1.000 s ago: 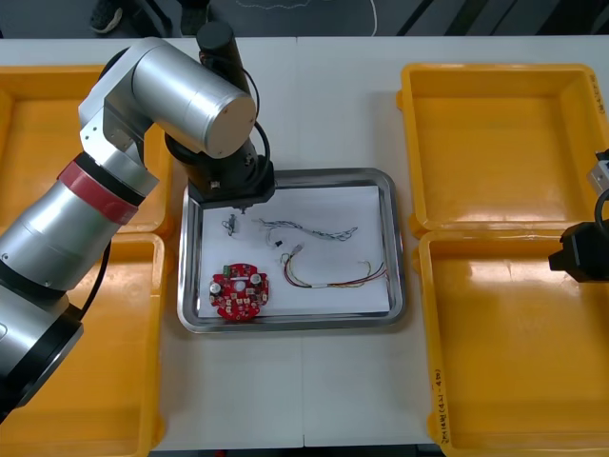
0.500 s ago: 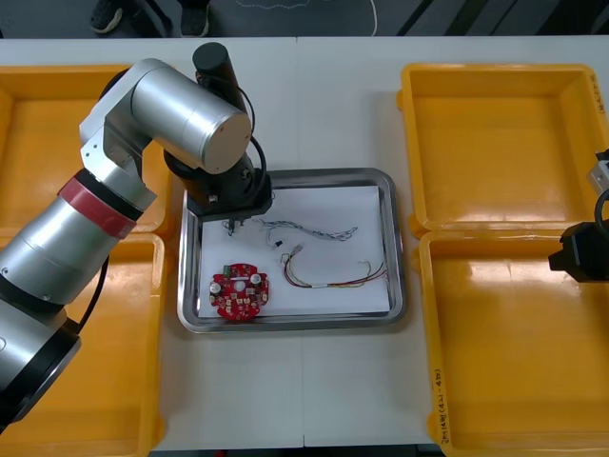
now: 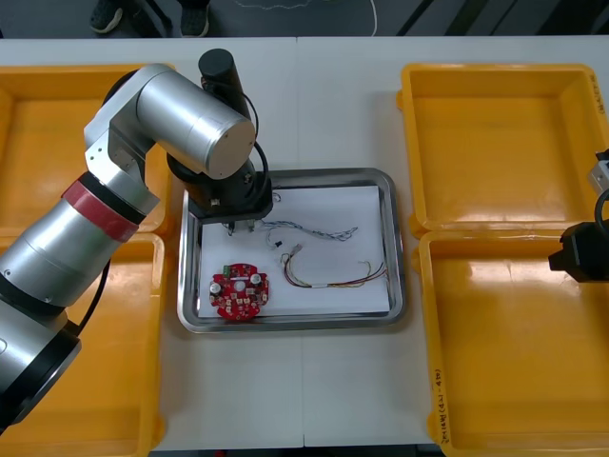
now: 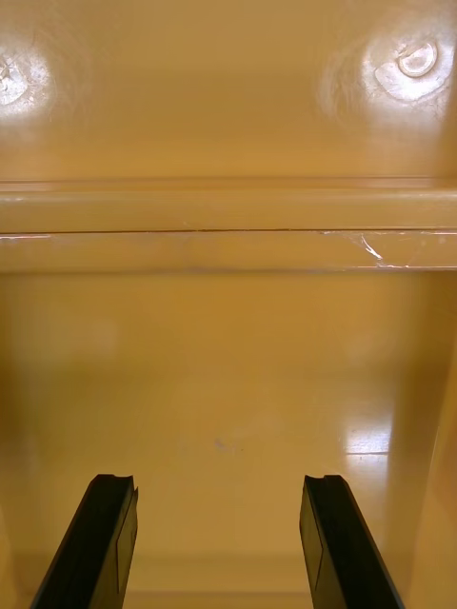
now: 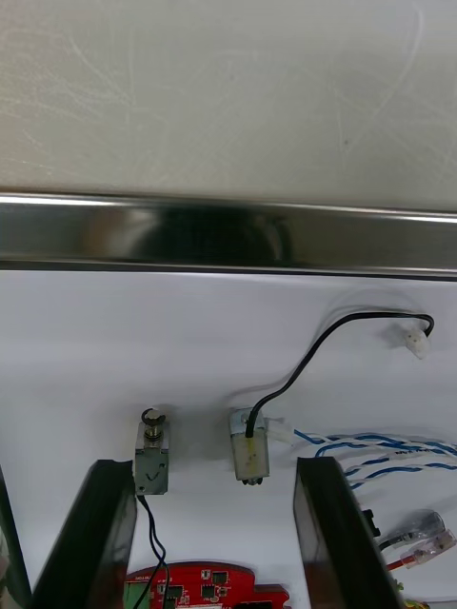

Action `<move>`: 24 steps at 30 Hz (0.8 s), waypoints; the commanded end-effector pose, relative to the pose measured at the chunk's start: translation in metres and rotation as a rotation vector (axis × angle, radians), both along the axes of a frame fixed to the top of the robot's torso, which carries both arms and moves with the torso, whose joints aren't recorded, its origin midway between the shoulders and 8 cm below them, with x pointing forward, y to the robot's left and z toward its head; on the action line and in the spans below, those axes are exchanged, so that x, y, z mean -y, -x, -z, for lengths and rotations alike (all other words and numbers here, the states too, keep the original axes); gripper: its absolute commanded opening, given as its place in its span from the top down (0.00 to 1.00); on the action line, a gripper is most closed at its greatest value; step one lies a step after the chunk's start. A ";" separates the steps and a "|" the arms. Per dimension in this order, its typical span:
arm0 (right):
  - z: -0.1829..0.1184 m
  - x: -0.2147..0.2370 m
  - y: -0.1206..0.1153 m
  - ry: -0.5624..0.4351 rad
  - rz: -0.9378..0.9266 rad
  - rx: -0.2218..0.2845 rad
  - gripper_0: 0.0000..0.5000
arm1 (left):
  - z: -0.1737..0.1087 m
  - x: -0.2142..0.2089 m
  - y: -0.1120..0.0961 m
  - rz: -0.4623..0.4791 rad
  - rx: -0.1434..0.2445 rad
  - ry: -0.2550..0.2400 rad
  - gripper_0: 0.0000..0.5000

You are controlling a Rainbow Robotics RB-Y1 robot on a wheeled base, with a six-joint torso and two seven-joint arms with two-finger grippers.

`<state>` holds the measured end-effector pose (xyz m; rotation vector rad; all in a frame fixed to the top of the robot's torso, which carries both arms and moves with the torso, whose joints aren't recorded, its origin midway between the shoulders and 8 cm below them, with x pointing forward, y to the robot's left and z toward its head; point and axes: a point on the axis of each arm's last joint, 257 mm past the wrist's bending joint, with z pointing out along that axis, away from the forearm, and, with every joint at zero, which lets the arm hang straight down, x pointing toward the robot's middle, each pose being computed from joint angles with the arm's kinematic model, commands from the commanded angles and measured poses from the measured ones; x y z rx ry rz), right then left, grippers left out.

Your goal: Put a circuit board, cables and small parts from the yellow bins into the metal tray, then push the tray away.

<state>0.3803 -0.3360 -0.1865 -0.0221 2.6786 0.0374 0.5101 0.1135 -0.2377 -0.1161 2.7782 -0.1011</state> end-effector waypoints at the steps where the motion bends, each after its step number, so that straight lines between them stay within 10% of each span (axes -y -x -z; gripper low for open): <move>1: -0.002 0.004 0.002 -0.005 0.003 0.006 0.00 | -0.005 0.016 0.002 -0.005 0.031 0.018 0.00; 24: -0.002 0.004 0.002 -0.005 0.003 0.006 0.00 | -0.091 -0.009 0.005 0.007 0.195 0.003 0.00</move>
